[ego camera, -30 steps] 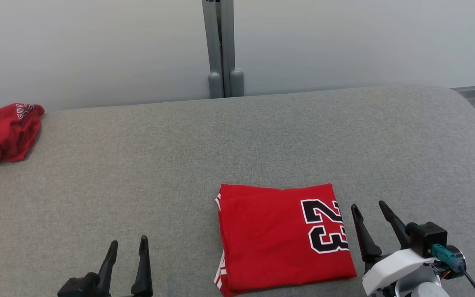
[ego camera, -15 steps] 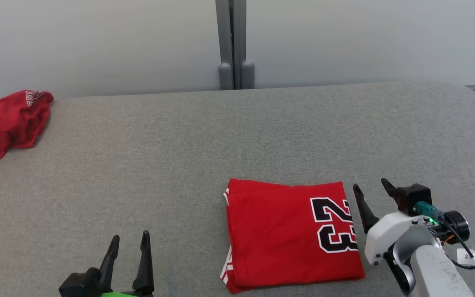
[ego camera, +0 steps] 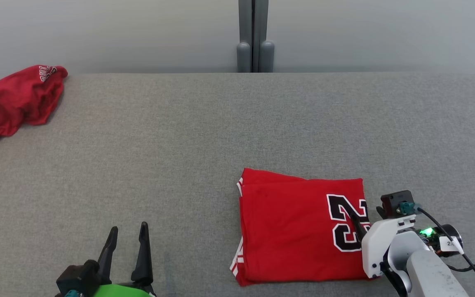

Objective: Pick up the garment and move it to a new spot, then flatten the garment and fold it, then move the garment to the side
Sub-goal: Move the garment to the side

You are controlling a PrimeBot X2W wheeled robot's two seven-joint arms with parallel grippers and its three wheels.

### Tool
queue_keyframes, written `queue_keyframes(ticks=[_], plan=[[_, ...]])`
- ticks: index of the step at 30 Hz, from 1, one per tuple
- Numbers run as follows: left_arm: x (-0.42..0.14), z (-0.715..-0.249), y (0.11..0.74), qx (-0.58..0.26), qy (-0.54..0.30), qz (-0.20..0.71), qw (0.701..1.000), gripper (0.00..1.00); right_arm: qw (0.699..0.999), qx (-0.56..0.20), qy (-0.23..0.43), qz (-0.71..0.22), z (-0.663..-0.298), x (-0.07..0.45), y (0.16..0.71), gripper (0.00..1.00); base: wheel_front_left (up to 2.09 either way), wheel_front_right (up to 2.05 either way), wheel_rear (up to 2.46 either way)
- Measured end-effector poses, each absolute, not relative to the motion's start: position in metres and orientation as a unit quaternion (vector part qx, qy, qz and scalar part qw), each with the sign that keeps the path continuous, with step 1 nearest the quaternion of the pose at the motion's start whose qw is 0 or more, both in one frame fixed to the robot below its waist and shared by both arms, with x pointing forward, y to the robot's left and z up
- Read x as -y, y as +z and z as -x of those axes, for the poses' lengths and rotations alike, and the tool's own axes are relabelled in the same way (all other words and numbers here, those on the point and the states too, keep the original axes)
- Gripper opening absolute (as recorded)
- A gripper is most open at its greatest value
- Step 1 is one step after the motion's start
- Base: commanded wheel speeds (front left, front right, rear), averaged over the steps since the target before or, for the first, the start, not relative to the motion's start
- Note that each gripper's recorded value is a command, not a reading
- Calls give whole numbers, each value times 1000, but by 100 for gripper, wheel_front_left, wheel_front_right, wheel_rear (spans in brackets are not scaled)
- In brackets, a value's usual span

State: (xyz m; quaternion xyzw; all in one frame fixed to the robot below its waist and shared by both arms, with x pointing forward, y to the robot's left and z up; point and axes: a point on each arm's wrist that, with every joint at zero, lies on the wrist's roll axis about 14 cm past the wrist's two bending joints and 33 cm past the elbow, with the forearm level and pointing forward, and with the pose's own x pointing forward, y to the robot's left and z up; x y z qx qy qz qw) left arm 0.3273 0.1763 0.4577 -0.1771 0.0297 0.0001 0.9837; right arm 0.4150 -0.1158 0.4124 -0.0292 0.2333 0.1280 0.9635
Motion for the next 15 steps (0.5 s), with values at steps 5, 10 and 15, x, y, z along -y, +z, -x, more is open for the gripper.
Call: queue_keyframes(ticks=[5,10,15], plan=[[-179,-331,455,-33,5,177,984,100,952,-270,144,24,-415,104,396,74,0,0,0],[-180,-332,451,-40,9,177,983,100,949,-275,155,18,-421,96,394,0,0,0,0],[-175,-338,452,-40,-1,176,984,100,956,-252,151,12,-431,97,405,0,0,0,0]])
